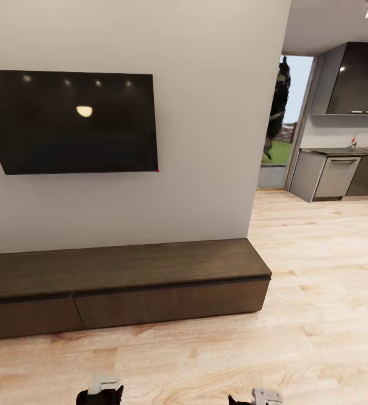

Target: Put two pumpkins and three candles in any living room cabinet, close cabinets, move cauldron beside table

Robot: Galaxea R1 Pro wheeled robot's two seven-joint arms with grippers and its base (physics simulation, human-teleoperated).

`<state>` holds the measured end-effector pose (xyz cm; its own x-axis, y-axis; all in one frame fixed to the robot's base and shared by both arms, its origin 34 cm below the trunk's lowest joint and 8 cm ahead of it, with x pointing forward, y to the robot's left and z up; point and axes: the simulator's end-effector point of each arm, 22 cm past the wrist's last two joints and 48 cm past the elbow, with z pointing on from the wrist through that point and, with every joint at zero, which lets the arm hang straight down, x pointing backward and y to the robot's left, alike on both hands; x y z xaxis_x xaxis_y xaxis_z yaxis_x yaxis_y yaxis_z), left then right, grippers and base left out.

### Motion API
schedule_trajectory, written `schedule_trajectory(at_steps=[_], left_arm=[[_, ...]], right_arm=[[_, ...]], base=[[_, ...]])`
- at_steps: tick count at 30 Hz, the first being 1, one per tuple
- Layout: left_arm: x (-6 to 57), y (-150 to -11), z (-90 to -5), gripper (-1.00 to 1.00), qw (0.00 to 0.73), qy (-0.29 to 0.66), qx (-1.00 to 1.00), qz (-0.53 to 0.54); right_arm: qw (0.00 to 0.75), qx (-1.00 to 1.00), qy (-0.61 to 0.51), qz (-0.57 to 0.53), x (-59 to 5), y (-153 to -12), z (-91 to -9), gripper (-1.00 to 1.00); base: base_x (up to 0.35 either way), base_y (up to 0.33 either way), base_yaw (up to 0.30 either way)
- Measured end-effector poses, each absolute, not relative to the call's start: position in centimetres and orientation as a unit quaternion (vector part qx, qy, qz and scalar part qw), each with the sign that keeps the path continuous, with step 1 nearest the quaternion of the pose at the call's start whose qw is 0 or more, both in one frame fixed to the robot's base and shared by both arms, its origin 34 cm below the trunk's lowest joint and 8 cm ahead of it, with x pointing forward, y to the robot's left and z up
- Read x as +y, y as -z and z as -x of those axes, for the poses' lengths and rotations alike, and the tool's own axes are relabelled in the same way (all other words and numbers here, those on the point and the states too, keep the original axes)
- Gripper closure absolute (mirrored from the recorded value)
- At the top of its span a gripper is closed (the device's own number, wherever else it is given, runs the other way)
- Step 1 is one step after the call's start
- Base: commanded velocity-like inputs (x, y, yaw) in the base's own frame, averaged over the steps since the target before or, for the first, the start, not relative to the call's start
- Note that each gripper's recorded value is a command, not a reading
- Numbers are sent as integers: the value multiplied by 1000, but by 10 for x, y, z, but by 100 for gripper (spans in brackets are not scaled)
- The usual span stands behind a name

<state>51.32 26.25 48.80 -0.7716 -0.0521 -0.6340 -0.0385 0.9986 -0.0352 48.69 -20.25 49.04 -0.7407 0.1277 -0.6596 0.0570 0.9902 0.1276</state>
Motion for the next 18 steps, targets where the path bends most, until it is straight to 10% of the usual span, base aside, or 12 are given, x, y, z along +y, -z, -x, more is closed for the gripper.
schedule_trajectory(at_steps=[18], left_arm=[[218,-616,-563,-100,241,143,960,15]], right_arm=[[440,804,-212,-340,-207,-581,-606,-100]], base=[[0,0,2]])
